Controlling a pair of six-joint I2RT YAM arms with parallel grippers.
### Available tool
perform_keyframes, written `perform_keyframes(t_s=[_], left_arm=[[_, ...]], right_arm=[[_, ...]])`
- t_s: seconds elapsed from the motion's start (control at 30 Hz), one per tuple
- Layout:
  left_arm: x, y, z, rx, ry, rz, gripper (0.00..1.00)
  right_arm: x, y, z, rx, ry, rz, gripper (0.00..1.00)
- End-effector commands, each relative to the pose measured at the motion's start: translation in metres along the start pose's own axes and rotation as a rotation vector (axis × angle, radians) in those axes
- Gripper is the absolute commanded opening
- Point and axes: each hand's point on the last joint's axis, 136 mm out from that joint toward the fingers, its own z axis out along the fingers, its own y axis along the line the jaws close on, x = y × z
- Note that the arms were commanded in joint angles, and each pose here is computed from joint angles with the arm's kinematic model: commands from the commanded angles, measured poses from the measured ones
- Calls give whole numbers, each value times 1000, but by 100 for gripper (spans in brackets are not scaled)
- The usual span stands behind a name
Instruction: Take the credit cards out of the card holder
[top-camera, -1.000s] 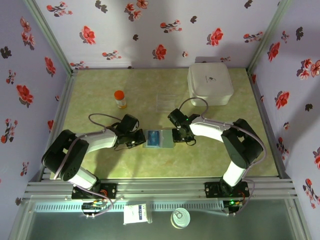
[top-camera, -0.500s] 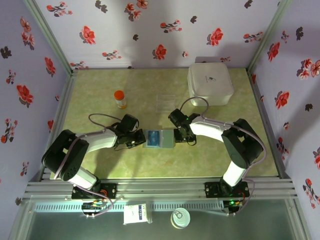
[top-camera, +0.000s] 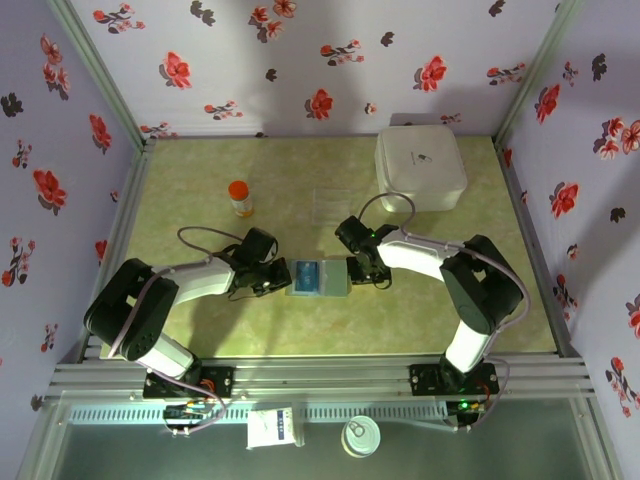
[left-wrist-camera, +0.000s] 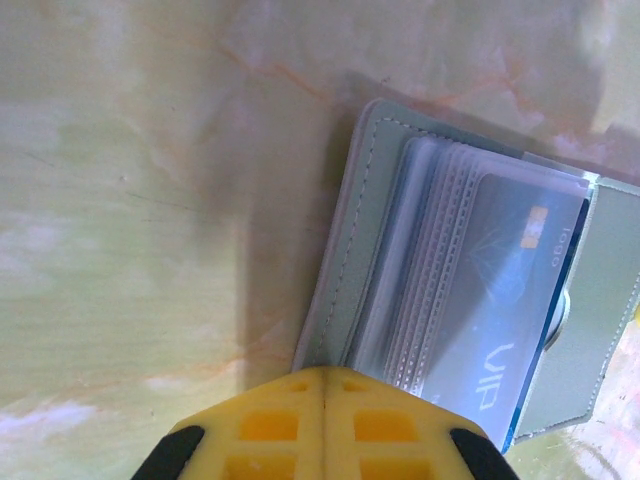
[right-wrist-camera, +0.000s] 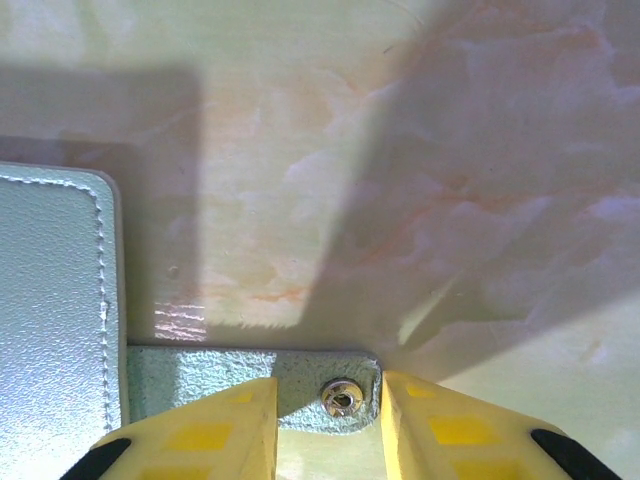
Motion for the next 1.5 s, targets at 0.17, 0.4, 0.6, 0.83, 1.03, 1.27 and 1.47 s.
perform_keyframes(t_s=[0.17, 0.4, 0.6, 0.83, 1.03, 1.27, 1.47], left_arm=[[12, 18, -1, -78, 56, 7, 2], [6, 9, -10, -62, 37, 23, 3], [3, 4, -23, -48, 3, 32, 6], [-6, -6, -38, -37, -42, 52, 11], [-13, -21, -40, 10, -48, 60, 23], [-15, -43, -31, 92, -20, 77, 28], [-16, -46, -18, 81, -1, 89, 24]], right_arm=[[9, -32, 1, 128, 48, -13, 34], [-3, -24, -35, 63, -24, -3, 38], [-12, -13, -66, -16, -81, 7, 37], [-24, 27, -84, -191, -117, 18, 37], [-24, 83, -72, -417, -67, 37, 37], [-24, 114, -56, -570, -43, 83, 37], [-25, 126, -43, -640, -26, 103, 33]])
